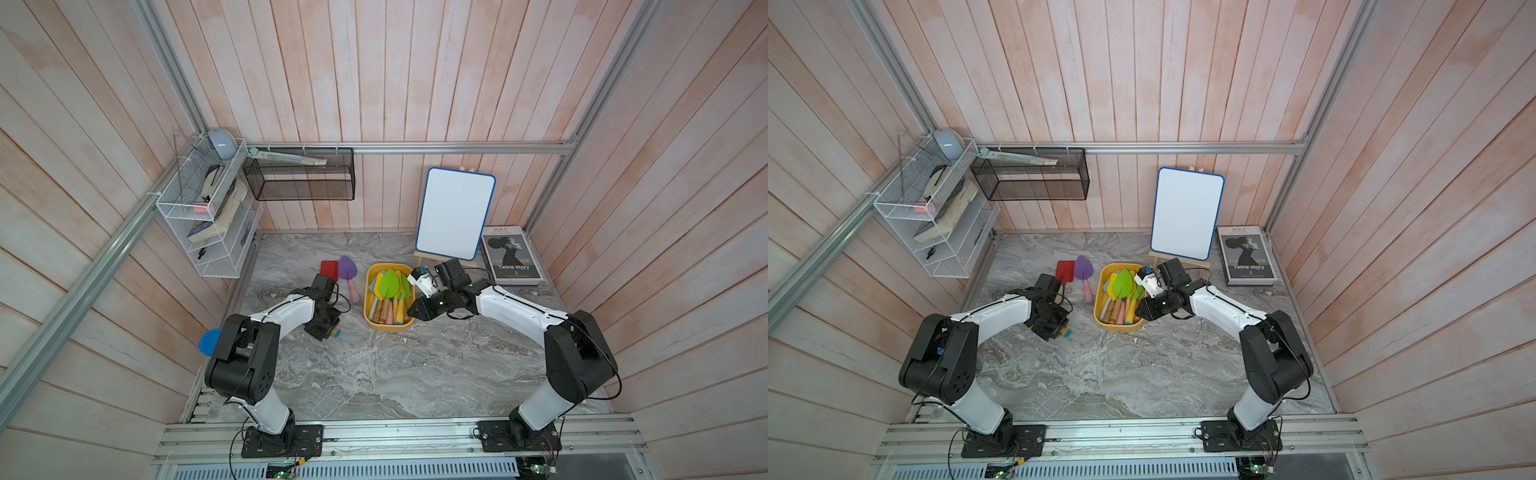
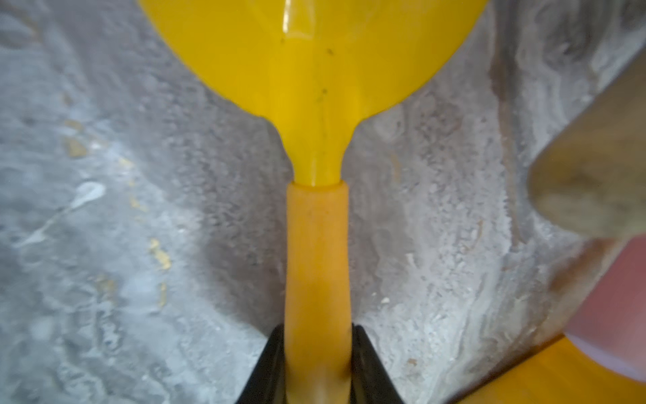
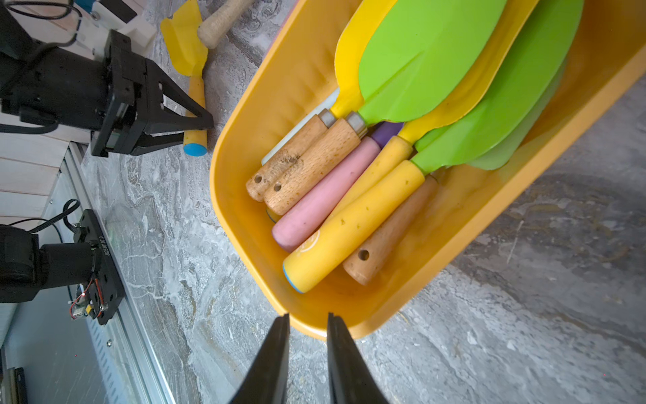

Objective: Put the shovel into the storage box
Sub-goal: Pick up the shovel from the center of the board, then place the shovel in the storage box.

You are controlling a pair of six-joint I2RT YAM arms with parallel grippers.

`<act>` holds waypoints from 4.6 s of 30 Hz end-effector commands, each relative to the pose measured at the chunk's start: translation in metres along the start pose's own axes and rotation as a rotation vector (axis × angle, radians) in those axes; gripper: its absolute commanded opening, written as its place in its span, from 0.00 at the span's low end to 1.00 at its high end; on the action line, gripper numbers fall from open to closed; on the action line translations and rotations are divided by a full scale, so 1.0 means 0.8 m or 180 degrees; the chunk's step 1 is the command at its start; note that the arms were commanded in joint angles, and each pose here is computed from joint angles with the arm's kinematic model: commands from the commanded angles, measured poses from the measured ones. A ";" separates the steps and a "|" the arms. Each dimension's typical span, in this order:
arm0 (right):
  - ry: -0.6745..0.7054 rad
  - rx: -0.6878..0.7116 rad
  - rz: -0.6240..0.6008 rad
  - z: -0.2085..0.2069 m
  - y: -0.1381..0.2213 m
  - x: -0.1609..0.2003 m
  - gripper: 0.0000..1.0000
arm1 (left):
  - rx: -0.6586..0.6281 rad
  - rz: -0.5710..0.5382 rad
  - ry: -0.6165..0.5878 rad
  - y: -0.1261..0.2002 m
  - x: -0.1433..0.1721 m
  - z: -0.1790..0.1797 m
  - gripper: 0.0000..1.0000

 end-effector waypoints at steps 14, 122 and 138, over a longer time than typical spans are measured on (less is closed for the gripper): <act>-0.0486 -0.0339 -0.0625 0.035 0.034 -0.040 0.24 | 0.0474 -0.0114 -0.0687 0.140 0.023 0.055 0.02; -0.0848 0.0914 -0.0746 0.013 -0.005 -0.114 0.00 | 0.1660 0.0609 -0.3014 0.211 0.202 -0.044 0.78; -0.0807 0.1152 -0.0851 -0.079 -0.032 -0.130 0.00 | 0.1932 0.0429 -0.2890 0.227 0.191 -0.049 0.79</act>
Point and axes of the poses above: each gripper's point midway between its finger pads, its own y axis back along the fingers, its own z axis along the line the jaws close on, x = y × z, the point moved 4 cm from there along y, back along the fingers, and after that the axes turned 10 degrees about y, right-handed, at the moved point
